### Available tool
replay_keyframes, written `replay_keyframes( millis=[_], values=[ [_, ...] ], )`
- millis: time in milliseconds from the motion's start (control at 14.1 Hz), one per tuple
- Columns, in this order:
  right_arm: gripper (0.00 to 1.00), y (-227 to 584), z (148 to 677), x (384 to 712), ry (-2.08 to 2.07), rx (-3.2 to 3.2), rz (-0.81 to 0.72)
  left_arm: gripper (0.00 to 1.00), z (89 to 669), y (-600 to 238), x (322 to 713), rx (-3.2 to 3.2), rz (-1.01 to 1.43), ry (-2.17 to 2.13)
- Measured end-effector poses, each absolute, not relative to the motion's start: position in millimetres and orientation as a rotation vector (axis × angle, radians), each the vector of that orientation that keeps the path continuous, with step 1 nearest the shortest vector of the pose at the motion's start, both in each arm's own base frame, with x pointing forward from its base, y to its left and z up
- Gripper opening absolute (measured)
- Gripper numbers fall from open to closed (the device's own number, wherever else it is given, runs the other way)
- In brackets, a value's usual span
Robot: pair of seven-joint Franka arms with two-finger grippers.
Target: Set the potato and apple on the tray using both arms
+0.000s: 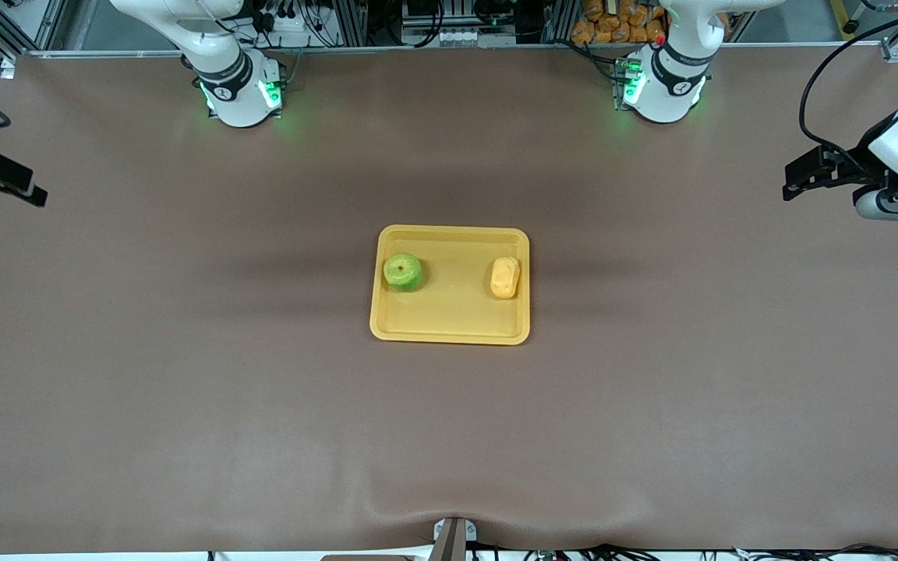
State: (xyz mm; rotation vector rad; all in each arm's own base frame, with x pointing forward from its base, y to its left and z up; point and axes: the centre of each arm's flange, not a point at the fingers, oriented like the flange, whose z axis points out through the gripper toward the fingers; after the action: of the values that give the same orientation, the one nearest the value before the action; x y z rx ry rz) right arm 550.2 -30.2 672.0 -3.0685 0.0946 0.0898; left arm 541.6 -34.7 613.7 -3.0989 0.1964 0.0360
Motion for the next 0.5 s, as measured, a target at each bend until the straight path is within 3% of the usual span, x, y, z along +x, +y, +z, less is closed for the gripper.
replay_keyframes(
  millis=[498],
  values=[
    [1.0,-30,664,522,0.094,-3.079,0.049,1.0,615,-35,545,-3.092,-0.007,0.26]
  ],
)
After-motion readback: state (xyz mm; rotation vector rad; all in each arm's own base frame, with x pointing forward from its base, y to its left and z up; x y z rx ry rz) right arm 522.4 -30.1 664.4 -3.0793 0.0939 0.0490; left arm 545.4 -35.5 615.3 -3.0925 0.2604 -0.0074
